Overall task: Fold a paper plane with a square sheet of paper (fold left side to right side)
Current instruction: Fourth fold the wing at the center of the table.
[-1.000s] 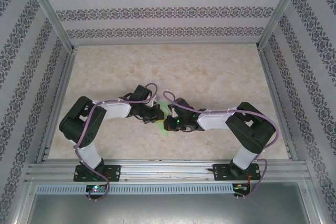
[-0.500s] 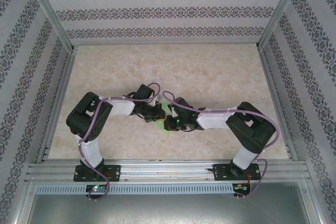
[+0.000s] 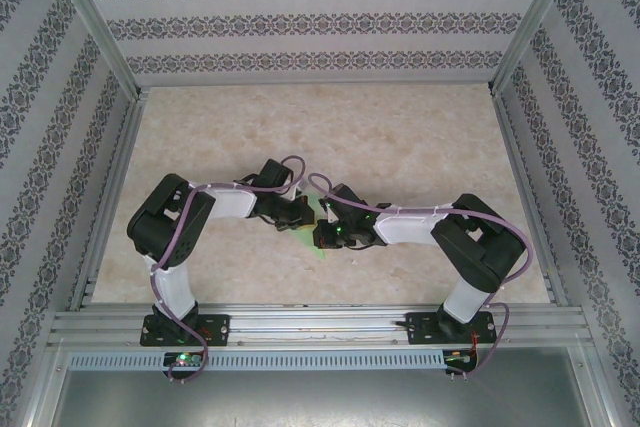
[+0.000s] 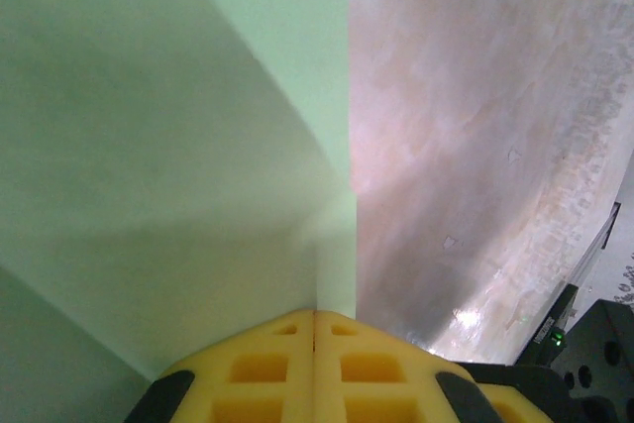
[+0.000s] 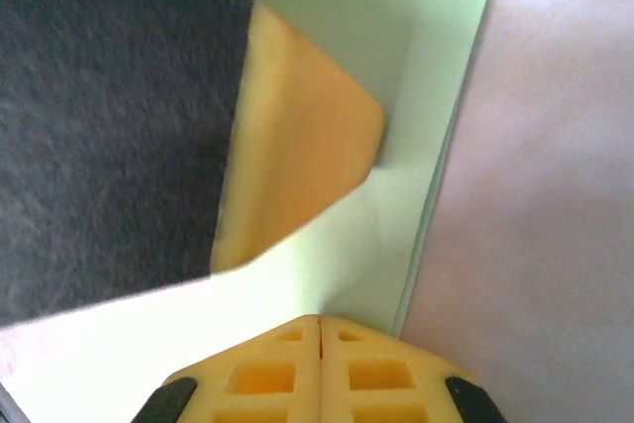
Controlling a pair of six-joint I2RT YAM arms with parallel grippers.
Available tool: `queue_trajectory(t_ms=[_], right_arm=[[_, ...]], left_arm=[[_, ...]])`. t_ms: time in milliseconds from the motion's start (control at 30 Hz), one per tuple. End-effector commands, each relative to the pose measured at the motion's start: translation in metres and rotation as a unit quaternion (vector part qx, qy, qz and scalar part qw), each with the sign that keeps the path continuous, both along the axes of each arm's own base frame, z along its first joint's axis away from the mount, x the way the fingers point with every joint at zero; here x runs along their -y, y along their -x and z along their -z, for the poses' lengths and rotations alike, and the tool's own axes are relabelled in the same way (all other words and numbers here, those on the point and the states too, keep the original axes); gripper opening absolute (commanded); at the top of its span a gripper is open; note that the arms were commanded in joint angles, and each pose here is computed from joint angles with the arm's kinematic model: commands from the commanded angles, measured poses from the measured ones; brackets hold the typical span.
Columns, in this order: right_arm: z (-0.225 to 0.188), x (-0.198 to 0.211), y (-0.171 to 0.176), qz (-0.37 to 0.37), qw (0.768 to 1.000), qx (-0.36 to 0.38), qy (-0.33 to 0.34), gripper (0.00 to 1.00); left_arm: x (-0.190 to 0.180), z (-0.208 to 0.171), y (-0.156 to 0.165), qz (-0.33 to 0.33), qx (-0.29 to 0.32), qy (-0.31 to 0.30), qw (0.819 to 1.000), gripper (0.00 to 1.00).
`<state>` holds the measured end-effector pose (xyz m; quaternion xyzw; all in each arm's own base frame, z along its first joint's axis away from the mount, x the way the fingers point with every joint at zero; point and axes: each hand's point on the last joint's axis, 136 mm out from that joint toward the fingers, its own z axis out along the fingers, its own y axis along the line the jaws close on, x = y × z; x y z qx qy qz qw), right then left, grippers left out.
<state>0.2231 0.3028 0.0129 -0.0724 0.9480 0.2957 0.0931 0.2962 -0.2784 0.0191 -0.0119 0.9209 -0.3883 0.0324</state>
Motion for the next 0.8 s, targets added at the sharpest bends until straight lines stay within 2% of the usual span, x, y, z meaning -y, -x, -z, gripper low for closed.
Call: queue_trajectory(t_ms=[0,767], right_arm=[[0.046,0.043,0.037,-0.004,0.991,-0.073,0.109,0.0],[0.046,0.04,0.042,-0.008,0.991,-0.085,0.102,0.0]], left_arm=[[-0.017,0.009,-0.026,-0.022,0.026,-0.026,0.999,0.03],[-0.052,0.007,-0.081,-0.051,0.071,-0.026,0.996,0.03]])
